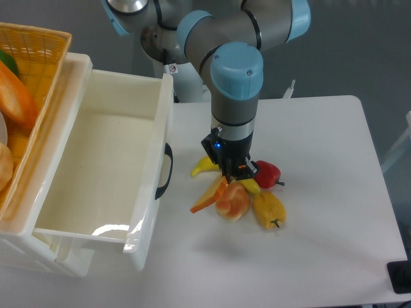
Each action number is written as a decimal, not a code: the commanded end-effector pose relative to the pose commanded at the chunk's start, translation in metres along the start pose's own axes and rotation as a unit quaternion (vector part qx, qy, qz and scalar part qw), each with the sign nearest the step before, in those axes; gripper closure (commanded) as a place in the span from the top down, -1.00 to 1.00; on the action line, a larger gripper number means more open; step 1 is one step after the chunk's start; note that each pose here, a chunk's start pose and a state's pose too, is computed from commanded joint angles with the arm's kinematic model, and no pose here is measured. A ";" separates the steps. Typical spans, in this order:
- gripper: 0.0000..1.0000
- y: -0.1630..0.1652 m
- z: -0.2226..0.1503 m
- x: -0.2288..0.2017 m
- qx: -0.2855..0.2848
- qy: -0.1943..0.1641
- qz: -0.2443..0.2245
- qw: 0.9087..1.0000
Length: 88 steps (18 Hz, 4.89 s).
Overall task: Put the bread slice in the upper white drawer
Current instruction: 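Close the gripper on the orange-crusted bread slice among the toy foods, then lift the bread slice and carry it over the open white drawer, then lower the bread slice into the drawer and open the gripper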
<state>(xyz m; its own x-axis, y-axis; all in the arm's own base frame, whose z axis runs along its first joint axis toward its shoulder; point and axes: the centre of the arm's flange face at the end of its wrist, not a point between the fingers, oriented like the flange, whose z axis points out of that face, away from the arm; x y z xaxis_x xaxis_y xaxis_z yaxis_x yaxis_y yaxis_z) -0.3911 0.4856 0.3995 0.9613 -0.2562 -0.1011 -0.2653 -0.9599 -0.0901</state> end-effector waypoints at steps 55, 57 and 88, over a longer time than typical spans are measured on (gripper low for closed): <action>-1.00 0.002 -0.163 0.136 0.141 0.132 -0.230 0.954; -1.00 -0.009 -0.158 0.138 0.143 0.133 -0.228 0.954; 1.00 -0.020 -0.148 0.092 0.174 0.064 -0.229 0.956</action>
<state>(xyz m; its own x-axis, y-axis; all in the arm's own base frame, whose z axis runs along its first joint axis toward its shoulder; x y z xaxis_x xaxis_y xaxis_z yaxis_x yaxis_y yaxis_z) -0.2860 0.4648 0.5391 0.9778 0.1481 0.1482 0.1980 -0.8844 -0.4226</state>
